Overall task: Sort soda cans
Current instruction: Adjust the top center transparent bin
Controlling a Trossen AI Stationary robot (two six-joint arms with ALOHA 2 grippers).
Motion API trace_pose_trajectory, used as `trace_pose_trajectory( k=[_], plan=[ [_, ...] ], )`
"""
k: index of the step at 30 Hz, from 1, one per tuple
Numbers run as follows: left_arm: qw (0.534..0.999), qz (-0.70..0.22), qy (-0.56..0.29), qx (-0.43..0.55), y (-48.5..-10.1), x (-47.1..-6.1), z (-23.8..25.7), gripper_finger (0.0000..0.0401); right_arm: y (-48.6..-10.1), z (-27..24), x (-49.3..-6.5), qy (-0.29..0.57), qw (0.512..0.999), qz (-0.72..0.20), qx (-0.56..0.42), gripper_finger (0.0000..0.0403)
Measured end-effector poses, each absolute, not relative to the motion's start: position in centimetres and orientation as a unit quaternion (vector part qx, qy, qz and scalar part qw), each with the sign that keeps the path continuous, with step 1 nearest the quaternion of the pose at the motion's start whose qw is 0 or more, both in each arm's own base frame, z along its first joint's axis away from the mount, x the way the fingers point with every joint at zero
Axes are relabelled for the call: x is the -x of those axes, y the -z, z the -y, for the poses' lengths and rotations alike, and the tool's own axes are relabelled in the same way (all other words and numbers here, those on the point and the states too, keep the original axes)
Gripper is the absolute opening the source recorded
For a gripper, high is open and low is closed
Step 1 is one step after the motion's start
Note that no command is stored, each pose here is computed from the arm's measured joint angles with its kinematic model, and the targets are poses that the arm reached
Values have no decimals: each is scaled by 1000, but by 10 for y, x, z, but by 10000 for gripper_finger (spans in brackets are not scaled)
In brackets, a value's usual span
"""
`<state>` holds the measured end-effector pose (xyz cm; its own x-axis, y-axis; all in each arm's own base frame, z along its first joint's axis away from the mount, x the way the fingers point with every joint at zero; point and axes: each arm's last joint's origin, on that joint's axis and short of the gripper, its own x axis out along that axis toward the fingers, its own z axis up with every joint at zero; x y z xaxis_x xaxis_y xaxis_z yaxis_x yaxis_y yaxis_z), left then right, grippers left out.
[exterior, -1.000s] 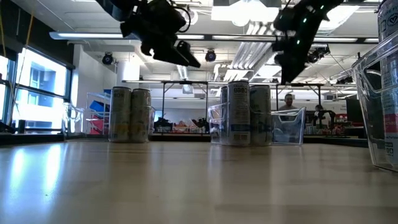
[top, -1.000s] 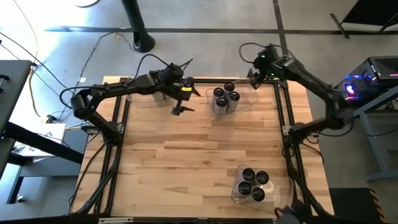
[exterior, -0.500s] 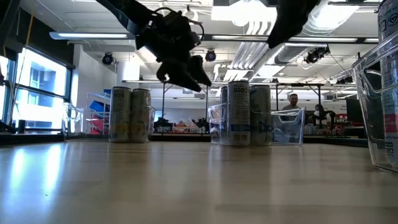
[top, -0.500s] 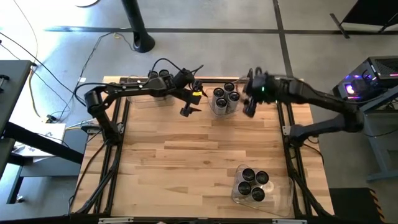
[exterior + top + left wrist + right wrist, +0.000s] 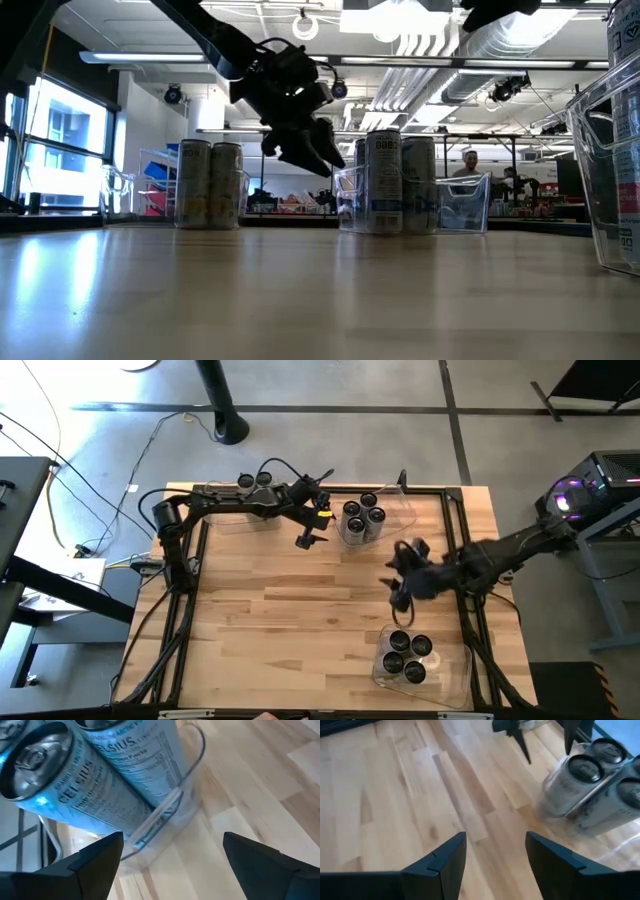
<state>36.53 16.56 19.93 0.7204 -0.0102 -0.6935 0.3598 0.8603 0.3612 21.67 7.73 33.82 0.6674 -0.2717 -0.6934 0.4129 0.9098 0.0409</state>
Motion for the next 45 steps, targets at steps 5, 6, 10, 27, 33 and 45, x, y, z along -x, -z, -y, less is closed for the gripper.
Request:
trace_pose_trajectory(
  k=[5, 6, 10, 27, 33, 45],
  plan=[
    [895, -360, 106, -243, -201, -366, -166, 310, -328, -97, -221, 198, 907, -359, -92, 200],
    [894, -361, 107, -245, -200, -366, -166, 305, -326, -100, -222, 199, 906, -362, -89, 200],
    [889, -366, 114, -250, -197, -366, -166, 291, -318, -104, -229, 203, 903, -370, -83, 200],
    [884, -373, 91, -267, -203, -370, -154, 262, -313, -114, -239, 188, 908, -362, -99, 200],
    [889, -343, 74, -295, -210, -372, -162, 257, -313, -114, -239, 191, 907, -359, -108, 200],
    [887, -350, 51, -296, -182, -373, -194, 257, -314, -115, -240, 194, 907, -352, -122, 200]
  ],
)
